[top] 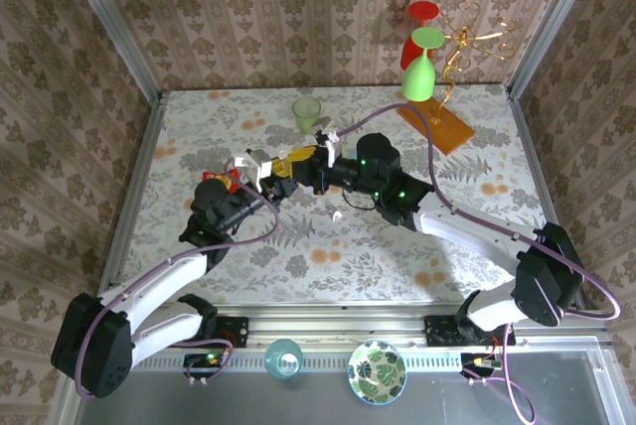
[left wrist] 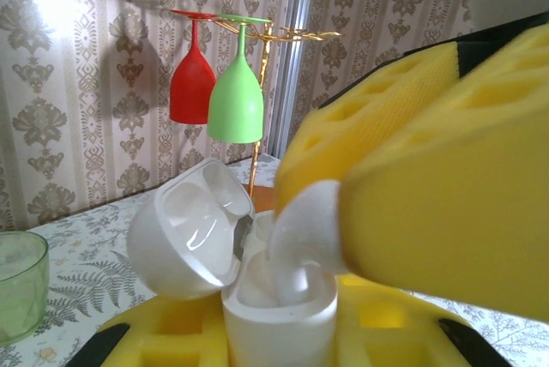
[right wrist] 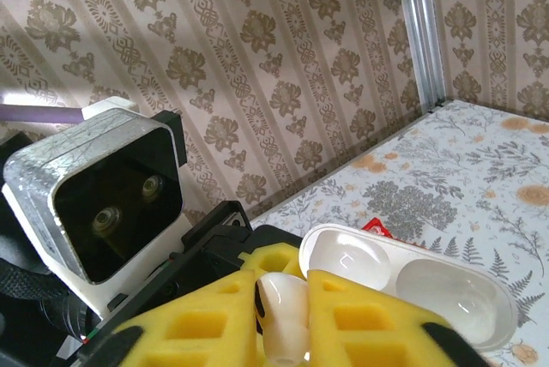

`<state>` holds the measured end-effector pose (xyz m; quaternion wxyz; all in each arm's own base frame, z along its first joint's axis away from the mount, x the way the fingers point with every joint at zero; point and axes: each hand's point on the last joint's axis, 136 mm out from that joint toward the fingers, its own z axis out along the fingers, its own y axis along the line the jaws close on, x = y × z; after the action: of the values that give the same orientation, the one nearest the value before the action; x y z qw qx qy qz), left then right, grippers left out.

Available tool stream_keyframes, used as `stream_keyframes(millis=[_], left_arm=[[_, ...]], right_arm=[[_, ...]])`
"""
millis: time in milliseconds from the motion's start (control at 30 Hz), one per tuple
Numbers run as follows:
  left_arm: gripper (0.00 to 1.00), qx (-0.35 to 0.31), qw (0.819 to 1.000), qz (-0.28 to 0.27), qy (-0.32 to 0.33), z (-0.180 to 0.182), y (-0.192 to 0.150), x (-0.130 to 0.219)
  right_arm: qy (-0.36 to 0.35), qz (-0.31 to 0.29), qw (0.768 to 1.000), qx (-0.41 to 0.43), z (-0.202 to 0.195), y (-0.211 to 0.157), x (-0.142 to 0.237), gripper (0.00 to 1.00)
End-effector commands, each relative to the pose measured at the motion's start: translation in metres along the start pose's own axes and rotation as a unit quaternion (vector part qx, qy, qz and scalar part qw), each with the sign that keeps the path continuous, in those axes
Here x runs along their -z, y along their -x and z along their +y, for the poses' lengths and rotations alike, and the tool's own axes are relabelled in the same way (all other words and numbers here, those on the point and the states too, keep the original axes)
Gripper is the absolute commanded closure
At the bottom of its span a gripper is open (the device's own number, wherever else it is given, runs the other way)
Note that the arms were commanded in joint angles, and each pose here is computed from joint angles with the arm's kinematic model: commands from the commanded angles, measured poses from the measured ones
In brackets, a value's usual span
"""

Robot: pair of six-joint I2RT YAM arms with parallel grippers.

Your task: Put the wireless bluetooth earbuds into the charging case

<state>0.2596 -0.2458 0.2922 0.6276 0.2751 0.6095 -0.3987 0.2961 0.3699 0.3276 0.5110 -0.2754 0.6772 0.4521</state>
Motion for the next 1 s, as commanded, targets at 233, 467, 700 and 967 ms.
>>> stream_keyframes(millis=[233, 467, 700, 967], left_arm=[[0.99, -0.037, 0.998, -0.045, -0.015, -0.01, 0.034, 0.002], [1.0, -0.037, 0.998, -0.044, -0.014, -0.009, 0.032, 0.003], [1.0, -0.038, 0.998, -0.042, -0.018, -0.01, 0.032, 0.002], [1.0, -0.037, 0.998, -0.042, -0.024, -0.012, 0.032, 0.002]], right_arm=[[-0.032, 0.016, 0.999, 0.007, -0.008, -0.004, 0.009, 0.61], [-0.043, -0.005, 0.999, 0.014, -0.003, 0.014, 0.029, 0.51], [-0.051, 0.018, 0.998, 0.019, -0.01, 0.001, 0.031, 0.4], [-0.047, 0.041, 0.998, 0.017, -0.011, -0.006, 0.023, 0.36]])
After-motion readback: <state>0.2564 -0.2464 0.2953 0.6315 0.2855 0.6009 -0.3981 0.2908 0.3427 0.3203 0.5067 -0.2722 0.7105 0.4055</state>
